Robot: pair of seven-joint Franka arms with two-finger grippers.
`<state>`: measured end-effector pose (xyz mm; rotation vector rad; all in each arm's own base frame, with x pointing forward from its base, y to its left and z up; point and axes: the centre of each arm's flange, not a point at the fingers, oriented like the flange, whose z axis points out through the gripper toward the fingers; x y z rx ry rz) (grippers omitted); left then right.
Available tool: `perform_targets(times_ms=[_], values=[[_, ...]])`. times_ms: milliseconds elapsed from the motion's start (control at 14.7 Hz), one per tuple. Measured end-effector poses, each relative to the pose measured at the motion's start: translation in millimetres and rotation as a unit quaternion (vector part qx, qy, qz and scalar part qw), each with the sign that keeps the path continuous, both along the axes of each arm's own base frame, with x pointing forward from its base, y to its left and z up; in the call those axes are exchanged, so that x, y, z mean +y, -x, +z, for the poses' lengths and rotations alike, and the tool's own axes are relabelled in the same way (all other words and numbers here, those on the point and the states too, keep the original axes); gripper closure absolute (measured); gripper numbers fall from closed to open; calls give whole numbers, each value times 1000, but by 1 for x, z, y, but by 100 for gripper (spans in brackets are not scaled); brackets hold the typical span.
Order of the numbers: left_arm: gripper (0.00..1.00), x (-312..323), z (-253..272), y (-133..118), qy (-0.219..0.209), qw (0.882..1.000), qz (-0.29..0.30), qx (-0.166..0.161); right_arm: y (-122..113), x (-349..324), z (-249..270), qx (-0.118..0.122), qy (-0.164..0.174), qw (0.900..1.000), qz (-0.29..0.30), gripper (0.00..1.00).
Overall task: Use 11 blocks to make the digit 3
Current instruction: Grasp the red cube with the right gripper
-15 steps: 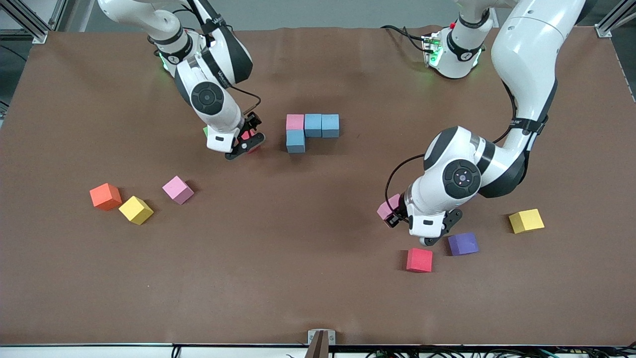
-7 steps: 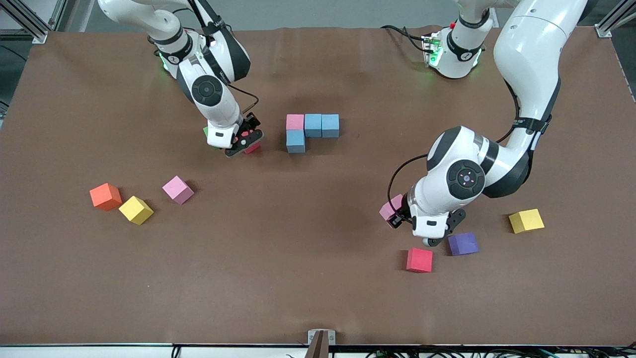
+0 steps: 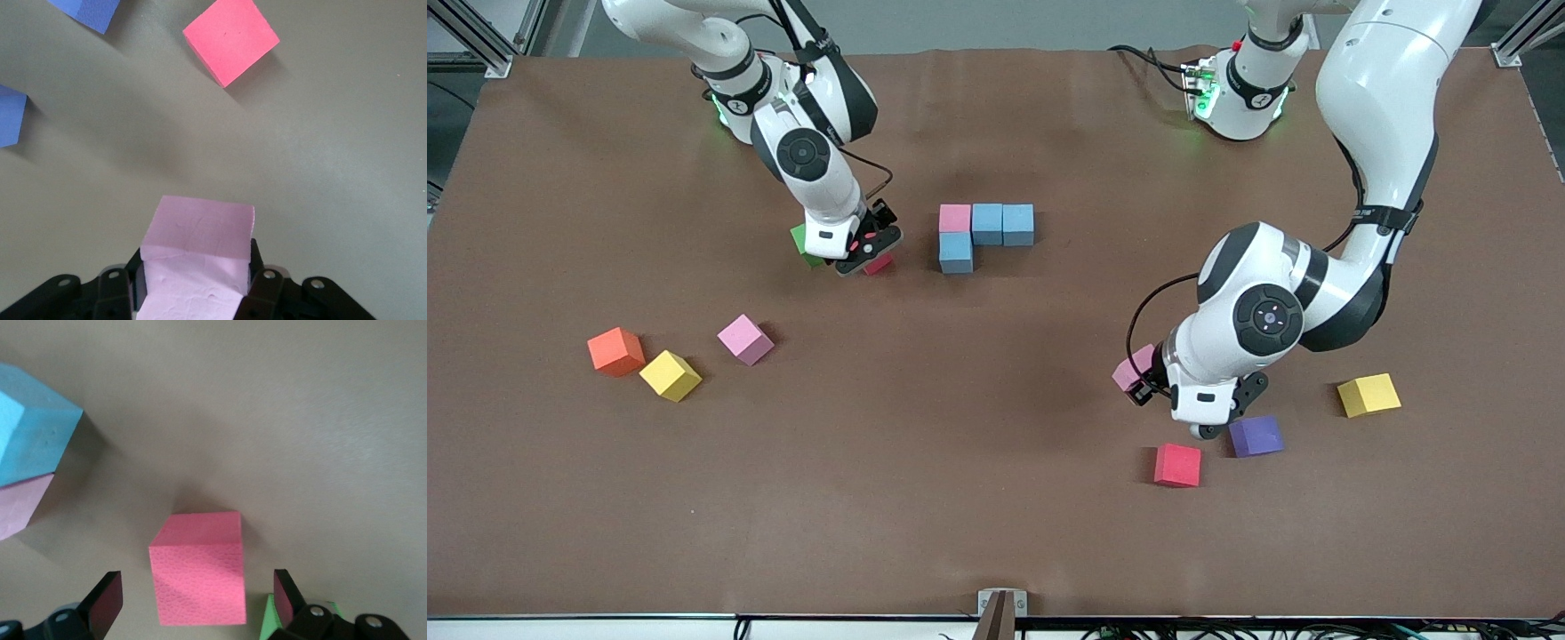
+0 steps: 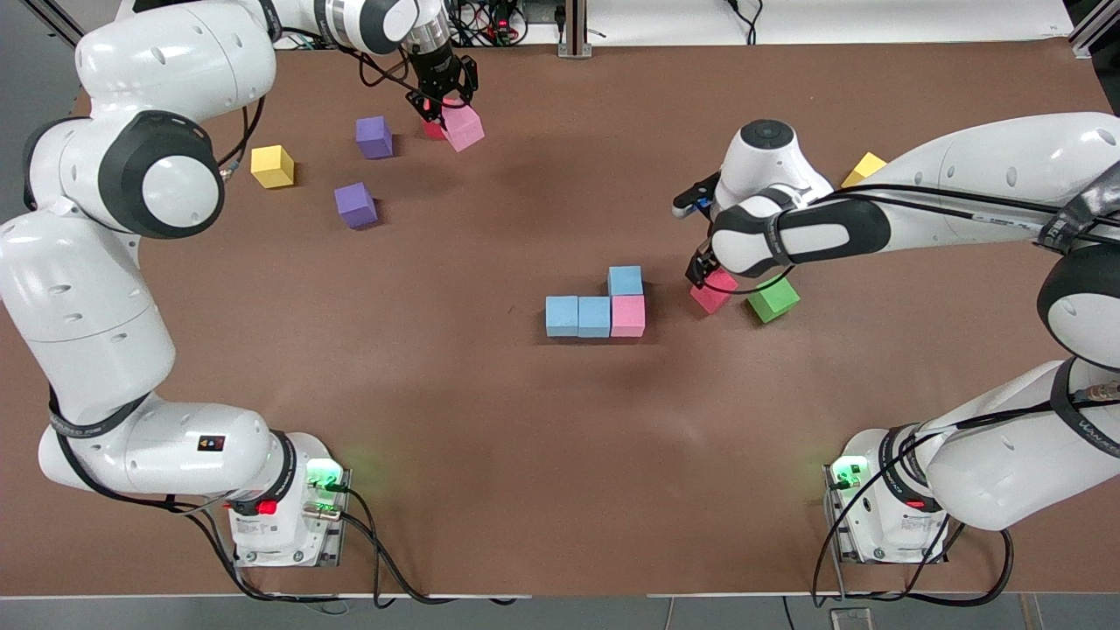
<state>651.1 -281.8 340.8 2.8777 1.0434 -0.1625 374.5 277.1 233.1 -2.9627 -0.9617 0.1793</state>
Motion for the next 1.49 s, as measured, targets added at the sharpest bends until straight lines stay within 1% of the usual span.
perform_targets(times_ms=[136, 610, 882, 1085, 1153, 1221, 1289, 1356, 1492], values=[[43, 1, 0, 0, 0, 1000, 0, 0, 4, 0, -7, 3, 2, 1000, 3, 0], [43, 3, 0, -1, -1, 1000, -5, 1, 4, 0, -12, 4, 4, 1000, 3, 0], [43, 3, 0, -1, 0, 1000, -5, 0, 3, 1, -23, -1, 1, 1000, 2, 0], [43, 3, 1, -1, 0, 1000, -5, 0, 4, 1, -29, 0, 2, 1000, 2, 0], [43, 3, 1, -1, 0, 1000, -5, 0, 4, 0, -30, 1, 3, 1000, 2, 6], [43, 3, 1, -1, 0, 1000, -5, 0, 4, 0, -30, 2, 3, 1000, 2, 6], [43, 3, 1, -1, 0, 1000, -5, 0, 5, 0, -30, 3, 4, 1000, 2, 9], [43, 3, 1, -1, 0, 1000, -5, 0, 5, 0, -30, 4, 5, 1000, 2, 21], [43, 3, 1, -1, 0, 1000, -5, 0, 4, 0, -29, 3, 4, 1000, 2, 40]])
